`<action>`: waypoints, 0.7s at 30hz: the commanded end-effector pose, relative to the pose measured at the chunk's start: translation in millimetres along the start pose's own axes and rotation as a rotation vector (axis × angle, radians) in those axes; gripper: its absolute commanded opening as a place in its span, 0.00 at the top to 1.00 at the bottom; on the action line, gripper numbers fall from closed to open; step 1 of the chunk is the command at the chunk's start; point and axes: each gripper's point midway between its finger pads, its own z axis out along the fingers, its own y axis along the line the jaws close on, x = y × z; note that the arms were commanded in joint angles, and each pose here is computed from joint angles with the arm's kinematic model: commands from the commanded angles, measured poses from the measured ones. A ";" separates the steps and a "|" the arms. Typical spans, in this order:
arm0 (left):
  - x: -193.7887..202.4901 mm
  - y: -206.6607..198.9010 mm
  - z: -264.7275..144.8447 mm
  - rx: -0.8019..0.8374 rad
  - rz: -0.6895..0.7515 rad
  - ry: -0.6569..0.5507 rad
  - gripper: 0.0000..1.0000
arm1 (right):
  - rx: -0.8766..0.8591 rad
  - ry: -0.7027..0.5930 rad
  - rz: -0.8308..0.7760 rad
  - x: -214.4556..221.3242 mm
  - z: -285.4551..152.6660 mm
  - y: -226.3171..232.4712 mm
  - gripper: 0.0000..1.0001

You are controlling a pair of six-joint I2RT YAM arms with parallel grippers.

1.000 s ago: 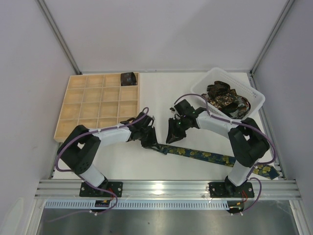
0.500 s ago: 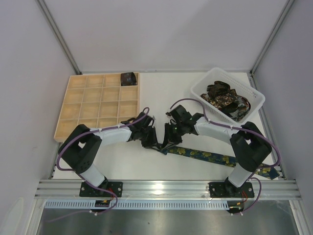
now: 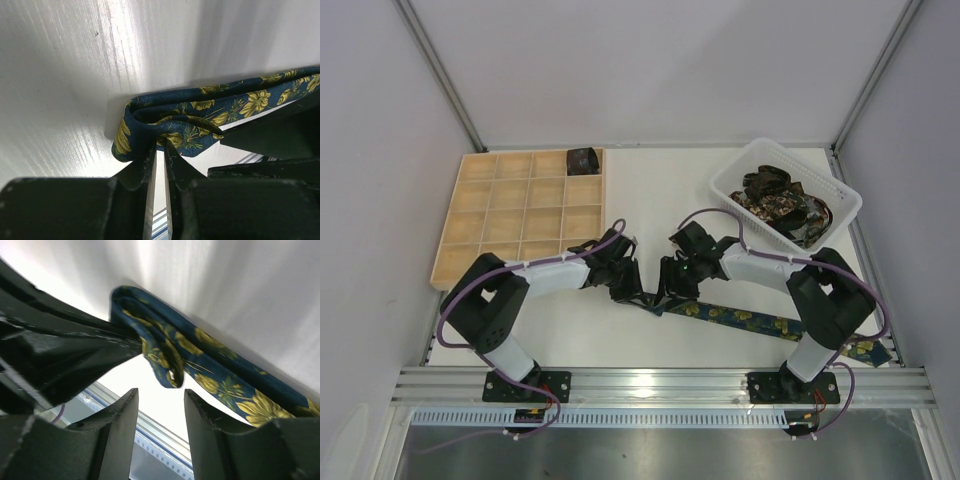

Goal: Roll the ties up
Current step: Roll the tie

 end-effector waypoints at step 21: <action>-12.7 -12.9 -1.7 0.026 0.010 0.000 0.85 | -0.006 -0.052 -0.012 -12.4 7.4 3.3 0.86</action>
